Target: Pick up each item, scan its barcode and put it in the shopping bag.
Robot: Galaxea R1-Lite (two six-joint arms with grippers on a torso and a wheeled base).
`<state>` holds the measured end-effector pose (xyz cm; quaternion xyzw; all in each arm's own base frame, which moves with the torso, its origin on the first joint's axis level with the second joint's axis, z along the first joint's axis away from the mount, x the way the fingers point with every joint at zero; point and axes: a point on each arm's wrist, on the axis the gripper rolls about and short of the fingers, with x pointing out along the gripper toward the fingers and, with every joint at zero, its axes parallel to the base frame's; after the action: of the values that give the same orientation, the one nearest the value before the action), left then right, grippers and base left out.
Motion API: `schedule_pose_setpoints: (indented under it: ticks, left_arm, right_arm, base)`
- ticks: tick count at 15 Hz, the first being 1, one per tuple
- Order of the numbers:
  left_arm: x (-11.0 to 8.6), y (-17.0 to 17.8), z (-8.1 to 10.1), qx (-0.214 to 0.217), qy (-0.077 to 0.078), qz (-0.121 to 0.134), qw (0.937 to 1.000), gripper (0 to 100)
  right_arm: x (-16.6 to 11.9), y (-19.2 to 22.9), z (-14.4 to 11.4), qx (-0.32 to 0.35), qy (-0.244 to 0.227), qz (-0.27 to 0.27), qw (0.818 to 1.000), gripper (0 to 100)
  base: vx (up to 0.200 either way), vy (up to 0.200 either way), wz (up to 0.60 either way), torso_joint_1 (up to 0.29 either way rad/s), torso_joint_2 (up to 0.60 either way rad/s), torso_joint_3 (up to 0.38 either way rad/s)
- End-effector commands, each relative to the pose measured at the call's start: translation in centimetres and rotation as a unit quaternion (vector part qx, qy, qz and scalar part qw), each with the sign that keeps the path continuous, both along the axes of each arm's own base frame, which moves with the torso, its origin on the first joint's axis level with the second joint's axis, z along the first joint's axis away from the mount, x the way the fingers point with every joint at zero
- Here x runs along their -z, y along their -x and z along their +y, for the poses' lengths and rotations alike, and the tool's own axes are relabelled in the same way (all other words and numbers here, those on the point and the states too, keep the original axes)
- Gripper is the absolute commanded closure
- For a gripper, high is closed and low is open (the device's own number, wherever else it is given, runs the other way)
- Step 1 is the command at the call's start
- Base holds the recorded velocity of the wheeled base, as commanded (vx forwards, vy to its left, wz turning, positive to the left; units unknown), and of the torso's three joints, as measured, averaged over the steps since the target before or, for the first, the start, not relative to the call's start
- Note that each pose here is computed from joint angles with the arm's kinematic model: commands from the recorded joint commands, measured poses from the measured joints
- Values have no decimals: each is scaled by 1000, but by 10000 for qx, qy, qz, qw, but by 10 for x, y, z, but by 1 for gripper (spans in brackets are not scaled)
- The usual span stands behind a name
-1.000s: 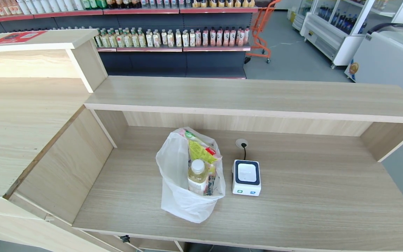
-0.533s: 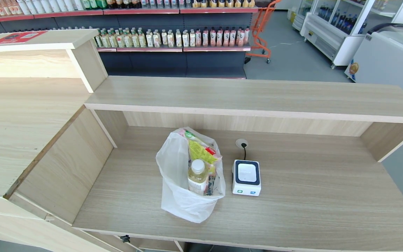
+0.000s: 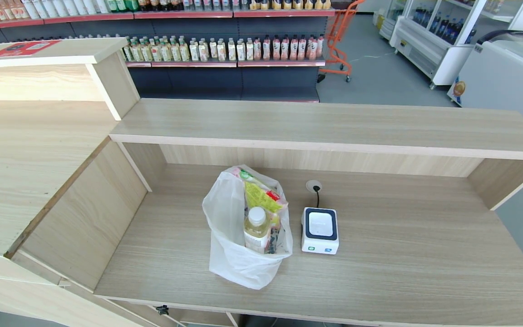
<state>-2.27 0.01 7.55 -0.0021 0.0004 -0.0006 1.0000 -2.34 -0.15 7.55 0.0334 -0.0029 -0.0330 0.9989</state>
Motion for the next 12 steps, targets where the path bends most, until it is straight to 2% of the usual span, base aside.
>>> schedule_pose_setpoints:
  ticks: [1, 3, 8, 12]
  left_arm:
    - [0, 0, 0, 1, 2, 11, 10000, 0]
    - [0, 0, 0, 1, -67, -4, 10000, 0]
    - [0, 0, 0, 1, -75, -4, 10000, 0]
    - [0, 0, 0, 1, -44, -4, 10000, 0]
  right_arm:
    - [0, 0, 0, -1, -3, 33, 10000, 100]
    - [0, 0, 0, 7, -26, 32, 10000, 100]
    - [0, 0, 0, -1, 20, 35, 10000, 100]
    - [0, 0, 0, -1, -34, 31, 10000, 100]
  base:
    - [0, 0, 0, 0, 0, 0]
    - [0, -200, 0, 2, 2, 2]
    - [0, -200, 0, 9, 1, -2]
    - [0, 0, 0, 0, 0, 0]
